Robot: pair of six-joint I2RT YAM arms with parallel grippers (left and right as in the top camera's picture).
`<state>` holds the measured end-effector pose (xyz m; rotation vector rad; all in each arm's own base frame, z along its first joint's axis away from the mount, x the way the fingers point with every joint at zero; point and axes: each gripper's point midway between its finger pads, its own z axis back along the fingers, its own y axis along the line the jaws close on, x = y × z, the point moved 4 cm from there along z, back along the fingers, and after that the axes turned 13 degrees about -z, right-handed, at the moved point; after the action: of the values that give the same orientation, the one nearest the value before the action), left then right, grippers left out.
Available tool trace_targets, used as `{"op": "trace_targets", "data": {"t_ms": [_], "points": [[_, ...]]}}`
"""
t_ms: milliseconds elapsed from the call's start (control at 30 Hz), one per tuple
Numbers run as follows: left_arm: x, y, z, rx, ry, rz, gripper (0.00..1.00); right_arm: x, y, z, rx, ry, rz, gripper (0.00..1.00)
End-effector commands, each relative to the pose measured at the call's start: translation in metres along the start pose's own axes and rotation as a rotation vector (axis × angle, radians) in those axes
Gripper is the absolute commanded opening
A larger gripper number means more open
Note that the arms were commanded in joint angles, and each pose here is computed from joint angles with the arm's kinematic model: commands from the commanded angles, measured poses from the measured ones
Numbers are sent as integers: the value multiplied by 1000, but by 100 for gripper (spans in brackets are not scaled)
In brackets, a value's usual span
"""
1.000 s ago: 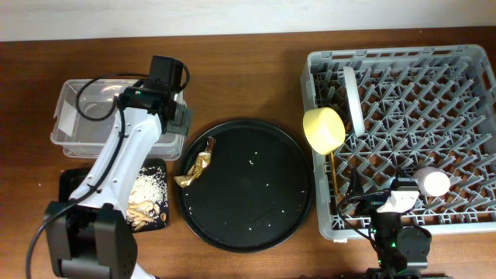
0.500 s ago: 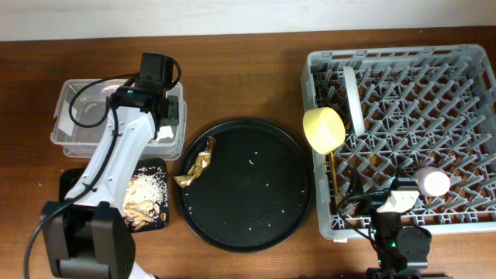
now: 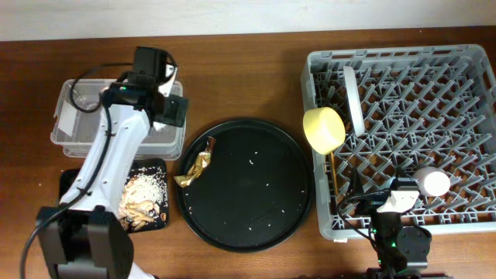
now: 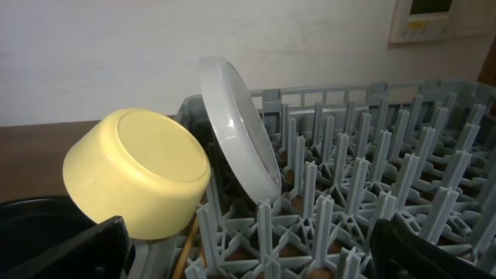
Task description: Sort waste into correct bins and load items into the dishwasher rack
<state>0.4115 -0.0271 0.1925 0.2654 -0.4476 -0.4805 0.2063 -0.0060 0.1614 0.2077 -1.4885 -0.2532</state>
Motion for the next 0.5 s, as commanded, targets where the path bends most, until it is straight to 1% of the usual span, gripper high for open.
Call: {"op": "trace_targets", "data": {"t_ms": [0,33,67,100,133,167,200,233,267,300,333,367,400,433,467], "points": [[-8,36,12,97,-13,391,99,-1,-1,0,-1,1,7,98],[13,-3,14,-207,-164,-108,100,-1,-1,0,-1,1,7,98],[-19,45,14,154,48,315,100,-1,-1,0,-2,1,7,98],[-5,22,8,-43,-24,350,99,-1,-1,0,-2,1,7,98],[9,-17,17,-302,-134,-36,100,-1,-1,0,-2,1,7,98],[-1,-3,22,-188,-56,62,100,-1,-1,0,-1,1,7,98],[-4,14,30,-77,-44,134,100,-1,-1,0,-2,1,7,99],[-20,53,45,199,11,358,100,-1,-1,0,-2,1,7,98],[-21,62,57,237,-49,657,100,-1,-1,0,-2,1,7,98],[17,30,59,-76,-207,470,99,-1,-1,0,-2,1,7,98],[32,5,68,-194,-333,-89,100,-1,-1,0,-1,1,7,98],[-10,72,64,298,-58,254,100,-1,-1,0,-2,1,7,98],[-11,46,56,58,-91,746,99,-1,-1,0,-2,1,7,98],[22,23,51,-121,-240,202,100,-1,-1,0,-2,1,7,98],[4,36,44,36,-113,27,100,-1,-1,0,-2,1,7,98]]}}
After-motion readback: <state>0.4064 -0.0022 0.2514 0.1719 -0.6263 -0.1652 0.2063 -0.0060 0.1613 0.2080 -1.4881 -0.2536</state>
